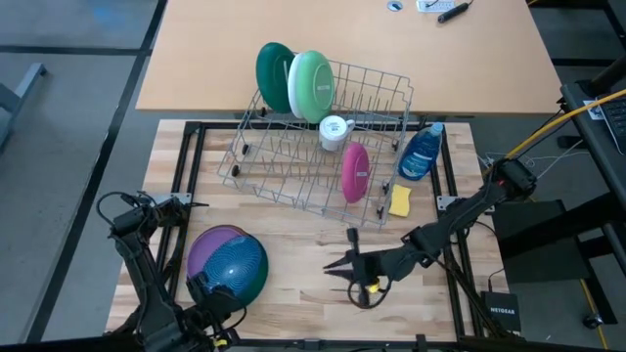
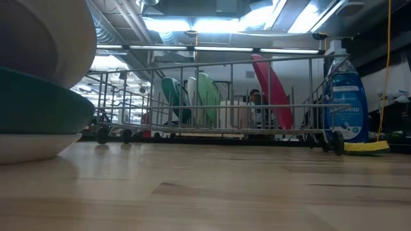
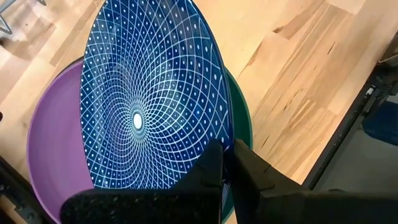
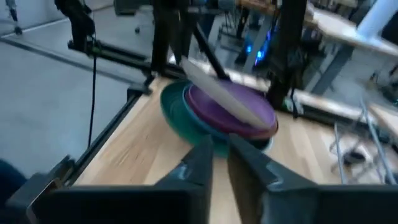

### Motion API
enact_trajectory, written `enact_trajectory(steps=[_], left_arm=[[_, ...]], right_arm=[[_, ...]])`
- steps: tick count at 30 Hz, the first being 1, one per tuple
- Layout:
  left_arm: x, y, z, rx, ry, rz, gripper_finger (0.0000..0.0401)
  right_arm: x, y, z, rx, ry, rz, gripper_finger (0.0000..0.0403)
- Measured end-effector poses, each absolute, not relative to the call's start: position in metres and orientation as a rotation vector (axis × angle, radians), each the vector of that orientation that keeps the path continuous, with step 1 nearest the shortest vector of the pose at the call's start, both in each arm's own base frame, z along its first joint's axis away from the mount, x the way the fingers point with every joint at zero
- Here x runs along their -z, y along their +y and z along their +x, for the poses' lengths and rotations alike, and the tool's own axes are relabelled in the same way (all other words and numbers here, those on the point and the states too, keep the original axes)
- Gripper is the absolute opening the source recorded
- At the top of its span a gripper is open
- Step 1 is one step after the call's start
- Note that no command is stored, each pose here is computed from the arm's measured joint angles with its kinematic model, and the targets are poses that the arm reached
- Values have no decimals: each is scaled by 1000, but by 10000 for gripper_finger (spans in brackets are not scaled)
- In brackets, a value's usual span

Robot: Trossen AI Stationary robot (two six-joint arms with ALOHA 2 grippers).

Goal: Sort dishes
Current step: Put the blue patterned plate in the dish rack

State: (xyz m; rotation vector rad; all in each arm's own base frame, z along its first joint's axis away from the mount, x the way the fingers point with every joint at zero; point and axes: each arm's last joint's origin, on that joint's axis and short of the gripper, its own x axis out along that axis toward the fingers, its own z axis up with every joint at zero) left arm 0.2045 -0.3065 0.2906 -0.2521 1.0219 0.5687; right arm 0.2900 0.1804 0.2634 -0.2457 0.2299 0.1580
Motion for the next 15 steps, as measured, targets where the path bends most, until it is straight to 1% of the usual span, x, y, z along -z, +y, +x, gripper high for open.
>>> enact_trajectory(steps=[6,8,11,15], left_arm=[[-290,-307,206,-551,1037,-236,1],[-290,-306,206,-550,1038,-232,1],[-290,-306,206,-547,1038,-229,0],[-290,-307,206,-546,1038,-229,0]], right_arm=[[-246,166,321,-188,171,-266,141],[-239,161,331,-217,143,-277,164],[-231,153,347,-238,116,-293,187],[-233,151,373,-265,129,-359,199]])
